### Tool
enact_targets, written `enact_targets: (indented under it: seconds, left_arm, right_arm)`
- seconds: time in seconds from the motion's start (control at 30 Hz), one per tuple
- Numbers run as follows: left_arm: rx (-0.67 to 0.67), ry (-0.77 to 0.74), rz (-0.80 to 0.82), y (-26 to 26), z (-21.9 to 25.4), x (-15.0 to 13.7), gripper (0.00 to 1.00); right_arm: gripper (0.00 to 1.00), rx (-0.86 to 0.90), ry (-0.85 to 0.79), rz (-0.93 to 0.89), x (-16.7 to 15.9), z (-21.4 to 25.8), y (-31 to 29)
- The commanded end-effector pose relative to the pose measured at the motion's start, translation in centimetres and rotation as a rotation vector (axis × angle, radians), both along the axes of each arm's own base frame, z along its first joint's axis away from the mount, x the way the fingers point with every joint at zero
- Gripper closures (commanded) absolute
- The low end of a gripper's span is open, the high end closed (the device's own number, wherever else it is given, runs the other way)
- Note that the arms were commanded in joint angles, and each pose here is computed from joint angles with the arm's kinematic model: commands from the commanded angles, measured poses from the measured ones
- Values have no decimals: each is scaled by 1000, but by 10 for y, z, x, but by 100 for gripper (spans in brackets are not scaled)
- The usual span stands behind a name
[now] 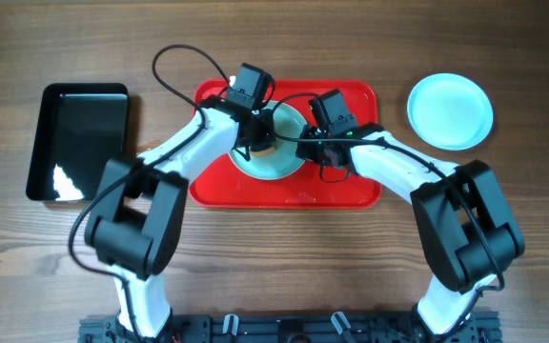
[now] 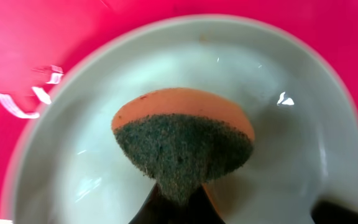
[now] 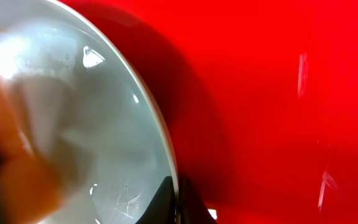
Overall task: Clean dirty plates on tray and stack at the side
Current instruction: 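Scrub the tilted plate with the sponge using the left gripper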
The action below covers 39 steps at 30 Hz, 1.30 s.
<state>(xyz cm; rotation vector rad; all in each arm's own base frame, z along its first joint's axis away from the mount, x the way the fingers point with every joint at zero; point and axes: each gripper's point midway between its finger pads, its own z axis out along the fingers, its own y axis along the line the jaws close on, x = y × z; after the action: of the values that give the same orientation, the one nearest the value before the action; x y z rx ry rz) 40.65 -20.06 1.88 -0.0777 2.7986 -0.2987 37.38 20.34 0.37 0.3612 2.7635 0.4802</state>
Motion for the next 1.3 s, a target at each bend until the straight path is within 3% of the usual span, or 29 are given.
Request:
enact_targets:
  seconds: [0.0,0.17,0.4,0.67,0.97,1.17,1.27]
  left_arm:
    - [-85,46,-17,-17,-17,0,96]
    - [-29,57,4,-4,-30,2,95]
    - [241,48,141,70,-30,4,96]
    - [372,-98,250,114,31,19,96]
    - [238,-253,265,104,112,22,96]
    - [-55,-137,110,42,97,13,96]
    - [-106,-89,64,22,77,12,96]
  right_arm:
    - [96,-26,16,0,-2,-10,-4]
    - [96,-26,16,1,-2,-10,-4]
    - [96,-31,18,-2,-2,-10,-5]
    - [96,-42,16,-6,-2,-11,-7]
    - [96,-45,-28,42,5,2,-3]
    - [96,-16,-54,79,7,15,4]
    - [96,-23,-30,90,1,12,3]
